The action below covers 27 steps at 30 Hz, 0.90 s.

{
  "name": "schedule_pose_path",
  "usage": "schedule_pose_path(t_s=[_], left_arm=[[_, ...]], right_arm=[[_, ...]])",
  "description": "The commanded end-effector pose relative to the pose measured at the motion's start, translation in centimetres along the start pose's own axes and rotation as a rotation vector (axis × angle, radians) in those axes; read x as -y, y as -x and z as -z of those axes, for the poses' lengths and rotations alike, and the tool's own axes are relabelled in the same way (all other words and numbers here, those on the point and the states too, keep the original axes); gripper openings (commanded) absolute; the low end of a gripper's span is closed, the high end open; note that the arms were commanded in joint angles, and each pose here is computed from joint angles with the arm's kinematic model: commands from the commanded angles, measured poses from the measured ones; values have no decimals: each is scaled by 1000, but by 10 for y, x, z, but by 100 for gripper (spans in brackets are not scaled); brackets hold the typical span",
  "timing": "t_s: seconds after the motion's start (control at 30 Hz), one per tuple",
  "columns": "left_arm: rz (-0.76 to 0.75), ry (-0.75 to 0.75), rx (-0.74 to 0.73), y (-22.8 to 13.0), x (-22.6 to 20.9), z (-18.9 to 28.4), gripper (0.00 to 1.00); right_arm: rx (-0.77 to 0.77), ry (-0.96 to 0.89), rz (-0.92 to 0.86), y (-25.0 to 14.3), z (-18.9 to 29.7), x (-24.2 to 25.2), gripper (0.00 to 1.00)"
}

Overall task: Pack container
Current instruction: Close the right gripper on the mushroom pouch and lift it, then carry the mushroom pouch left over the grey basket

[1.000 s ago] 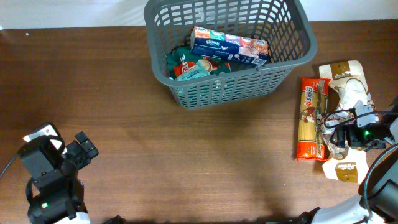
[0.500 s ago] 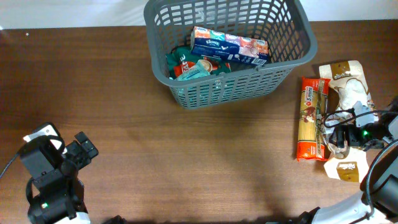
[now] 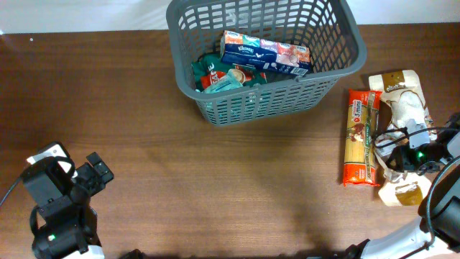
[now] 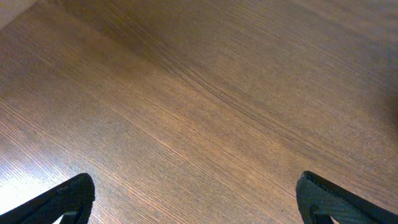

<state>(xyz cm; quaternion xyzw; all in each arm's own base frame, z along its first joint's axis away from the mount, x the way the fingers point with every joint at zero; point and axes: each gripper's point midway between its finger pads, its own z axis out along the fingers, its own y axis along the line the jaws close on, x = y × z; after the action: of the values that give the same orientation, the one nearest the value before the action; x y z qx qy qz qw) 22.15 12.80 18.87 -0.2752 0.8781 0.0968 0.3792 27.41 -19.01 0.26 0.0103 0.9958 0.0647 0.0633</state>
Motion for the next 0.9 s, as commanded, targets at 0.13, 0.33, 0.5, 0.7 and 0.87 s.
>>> schedule_pose_path(t_s=[0.13,0.33,0.5,0.7,0.87], left_arm=[[-23,4,0,-1,0,-1,99],[-23,4,0,-1,0,-1,99],[-23,4,1,0,0,-1,99],[-23,3,5,0,0,-1,99],[-23,3,10,2,0,-1,99]], right_arm=[[-49,30,-14,-13,-18,-4,7],[-33,31,-11,-8,-15,-3,4],[35,31,-1,14,10,0,4],[145,-14,24,46,66,5,4],[301,47,58,77,120,-14,4]])
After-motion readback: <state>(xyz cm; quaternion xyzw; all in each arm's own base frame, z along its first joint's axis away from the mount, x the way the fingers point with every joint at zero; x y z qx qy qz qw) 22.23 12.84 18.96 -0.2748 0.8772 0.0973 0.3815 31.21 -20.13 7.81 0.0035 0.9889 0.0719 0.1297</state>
